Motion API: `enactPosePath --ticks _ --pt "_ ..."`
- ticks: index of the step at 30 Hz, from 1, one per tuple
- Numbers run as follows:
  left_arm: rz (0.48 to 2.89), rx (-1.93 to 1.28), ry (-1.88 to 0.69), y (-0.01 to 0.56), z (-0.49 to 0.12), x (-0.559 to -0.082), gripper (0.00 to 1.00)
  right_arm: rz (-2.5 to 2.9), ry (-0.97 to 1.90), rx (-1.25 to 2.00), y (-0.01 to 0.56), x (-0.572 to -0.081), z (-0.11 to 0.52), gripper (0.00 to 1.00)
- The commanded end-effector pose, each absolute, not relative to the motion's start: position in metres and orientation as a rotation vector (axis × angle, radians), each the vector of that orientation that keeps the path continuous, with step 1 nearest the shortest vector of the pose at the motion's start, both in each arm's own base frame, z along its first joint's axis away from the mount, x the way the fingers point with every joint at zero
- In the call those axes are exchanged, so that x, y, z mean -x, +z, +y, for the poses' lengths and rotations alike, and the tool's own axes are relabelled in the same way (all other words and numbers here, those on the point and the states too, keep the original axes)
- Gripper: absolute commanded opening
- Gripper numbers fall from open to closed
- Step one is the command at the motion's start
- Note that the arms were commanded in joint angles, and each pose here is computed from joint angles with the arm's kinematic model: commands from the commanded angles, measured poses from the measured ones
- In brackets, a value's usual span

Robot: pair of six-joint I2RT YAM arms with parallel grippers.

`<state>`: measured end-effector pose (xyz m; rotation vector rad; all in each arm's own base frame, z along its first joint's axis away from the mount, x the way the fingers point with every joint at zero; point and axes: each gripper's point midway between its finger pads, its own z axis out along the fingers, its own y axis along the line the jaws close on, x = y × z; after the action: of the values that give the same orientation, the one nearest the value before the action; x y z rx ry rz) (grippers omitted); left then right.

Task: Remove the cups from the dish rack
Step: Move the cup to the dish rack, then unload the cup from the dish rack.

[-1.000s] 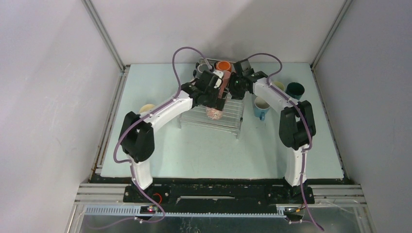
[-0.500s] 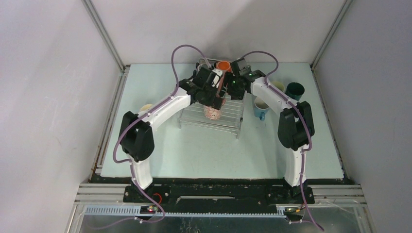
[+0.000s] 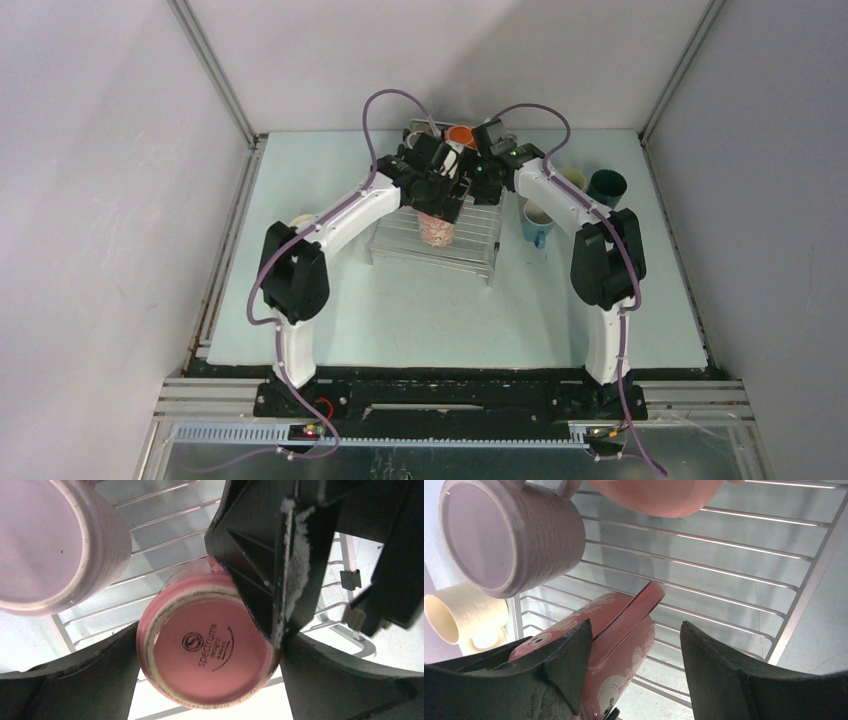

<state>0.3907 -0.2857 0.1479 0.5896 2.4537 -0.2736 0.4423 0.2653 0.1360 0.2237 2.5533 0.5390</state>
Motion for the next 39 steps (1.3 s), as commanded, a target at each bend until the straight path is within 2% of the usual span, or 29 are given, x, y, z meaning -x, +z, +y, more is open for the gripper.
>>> enactPosePath --ticks 1,7,10,13,20,25,32,39 --pt "2.431 -0.601 -0.269 0.154 -0.288 -0.403 1.00 2.545 0.556 -0.155 0.146 -0.440 0.277 0.73" --pt "2.446 -0.605 -0.265 0.146 -0.289 -0.405 1.00 2.548 0.550 -0.149 0.146 -0.438 0.277 0.73" --pt "2.449 -0.603 -0.262 0.145 -0.289 -0.405 0.95 2.544 0.546 -0.147 0.147 -0.438 0.276 0.73" --pt "2.443 -0.602 -0.264 0.148 -0.289 -0.405 0.84 2.538 0.536 -0.147 0.149 -0.439 0.274 0.73" --pt "2.435 -0.603 -0.278 0.153 -0.290 -0.403 0.49 2.510 0.527 -0.159 0.163 -0.443 0.264 0.74" --pt "2.413 -0.592 -0.293 0.165 -0.290 -0.402 0.34 2.471 0.530 -0.188 0.182 -0.449 0.249 0.79" --pt "2.378 -0.557 -0.338 0.184 -0.289 -0.402 0.24 2.403 0.550 -0.224 0.213 -0.453 0.230 0.91" --pt "2.340 -0.532 -0.389 0.202 -0.289 -0.400 0.18 2.337 0.590 -0.243 0.241 -0.450 0.217 0.92"
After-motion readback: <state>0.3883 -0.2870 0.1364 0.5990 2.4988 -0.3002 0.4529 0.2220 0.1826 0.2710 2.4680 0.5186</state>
